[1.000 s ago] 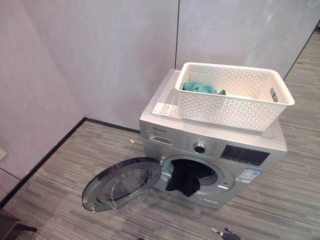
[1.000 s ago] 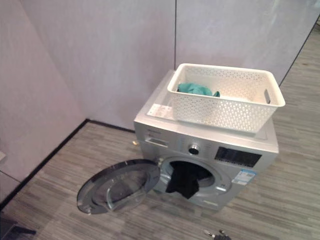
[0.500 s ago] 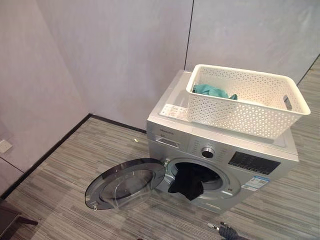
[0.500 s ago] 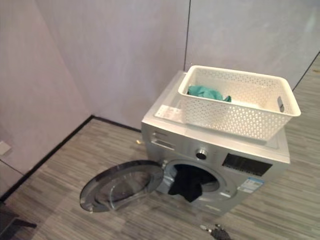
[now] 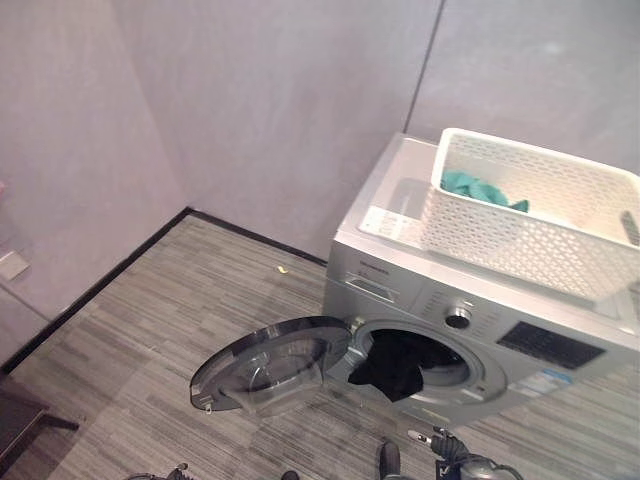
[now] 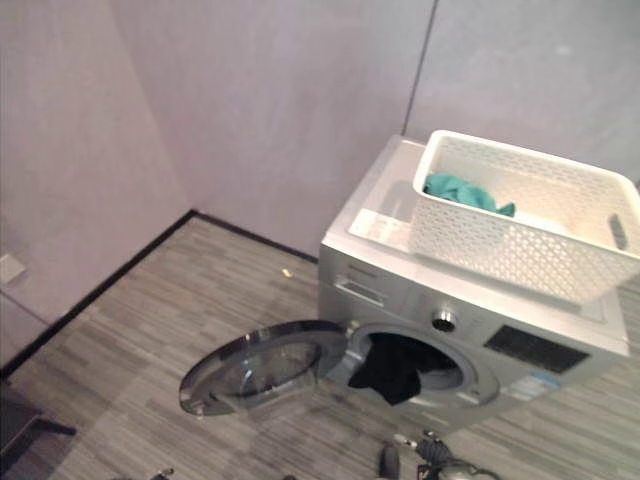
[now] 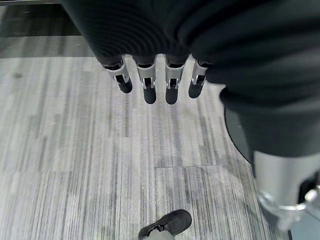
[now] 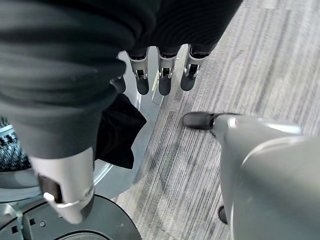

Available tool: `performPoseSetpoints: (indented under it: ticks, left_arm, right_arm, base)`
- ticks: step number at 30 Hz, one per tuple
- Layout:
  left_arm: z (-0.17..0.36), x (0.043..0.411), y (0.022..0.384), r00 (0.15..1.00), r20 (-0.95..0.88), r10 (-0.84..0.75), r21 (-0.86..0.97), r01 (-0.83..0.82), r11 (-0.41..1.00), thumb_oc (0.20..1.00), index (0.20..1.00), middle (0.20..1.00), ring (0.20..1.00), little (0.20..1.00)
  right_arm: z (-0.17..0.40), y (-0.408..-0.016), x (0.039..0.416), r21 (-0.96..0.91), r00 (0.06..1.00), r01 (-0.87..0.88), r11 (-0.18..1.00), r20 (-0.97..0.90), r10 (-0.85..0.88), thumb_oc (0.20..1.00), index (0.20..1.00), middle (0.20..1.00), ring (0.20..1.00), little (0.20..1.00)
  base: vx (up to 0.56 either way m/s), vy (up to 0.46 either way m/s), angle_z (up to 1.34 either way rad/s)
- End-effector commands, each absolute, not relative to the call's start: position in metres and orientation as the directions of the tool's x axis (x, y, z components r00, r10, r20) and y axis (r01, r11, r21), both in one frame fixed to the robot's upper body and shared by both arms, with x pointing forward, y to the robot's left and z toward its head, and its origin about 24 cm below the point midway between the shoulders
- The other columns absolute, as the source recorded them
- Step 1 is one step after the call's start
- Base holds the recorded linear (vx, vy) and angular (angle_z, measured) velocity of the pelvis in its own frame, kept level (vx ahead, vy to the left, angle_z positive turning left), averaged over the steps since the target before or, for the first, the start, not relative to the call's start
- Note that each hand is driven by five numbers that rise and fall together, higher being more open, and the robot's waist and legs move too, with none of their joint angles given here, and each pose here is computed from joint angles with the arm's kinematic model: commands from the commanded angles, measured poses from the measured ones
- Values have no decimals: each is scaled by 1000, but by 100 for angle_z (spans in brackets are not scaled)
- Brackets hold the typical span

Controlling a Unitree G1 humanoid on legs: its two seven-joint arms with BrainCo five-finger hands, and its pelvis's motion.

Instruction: Grab the laundry basket,head to the washer,open it,put in the laundry and shut it.

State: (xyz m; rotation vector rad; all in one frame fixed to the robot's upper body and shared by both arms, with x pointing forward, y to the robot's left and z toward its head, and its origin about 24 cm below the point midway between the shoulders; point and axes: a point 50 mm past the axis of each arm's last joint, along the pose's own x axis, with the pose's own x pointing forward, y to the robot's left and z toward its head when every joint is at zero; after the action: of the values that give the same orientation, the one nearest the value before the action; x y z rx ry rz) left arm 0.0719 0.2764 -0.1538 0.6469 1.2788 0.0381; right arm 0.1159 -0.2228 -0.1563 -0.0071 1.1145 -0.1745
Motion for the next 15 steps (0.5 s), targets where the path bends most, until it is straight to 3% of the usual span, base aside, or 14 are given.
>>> performPoseSetpoints:
  ticks: [1,10,15]
  left_arm:
    - [-150,90,277,367,-852,374,488,296,821,1000,1000,1000,1000,1000]
    - [-155,72,274,314,-875,368,450,246,859,1000,1000,1000,1000,1000]
    - [-156,72,270,310,-882,356,437,252,863,1000,1000,1000,1000,1000]
  right_arm:
    - [-145,-233,144,-111,502,159,981,-847,-177,1000,1000,1000,1000,1000]
    - [-155,-230,114,-146,423,72,987,-891,-163,1000,1000,1000,1000,1000]
    - [-158,-230,109,-166,402,21,986,-901,-161,1000,1000,1000,1000,1000]
  base:
    - [0,0,38]
    - [87,-214,26]
    - [19,-58,20]
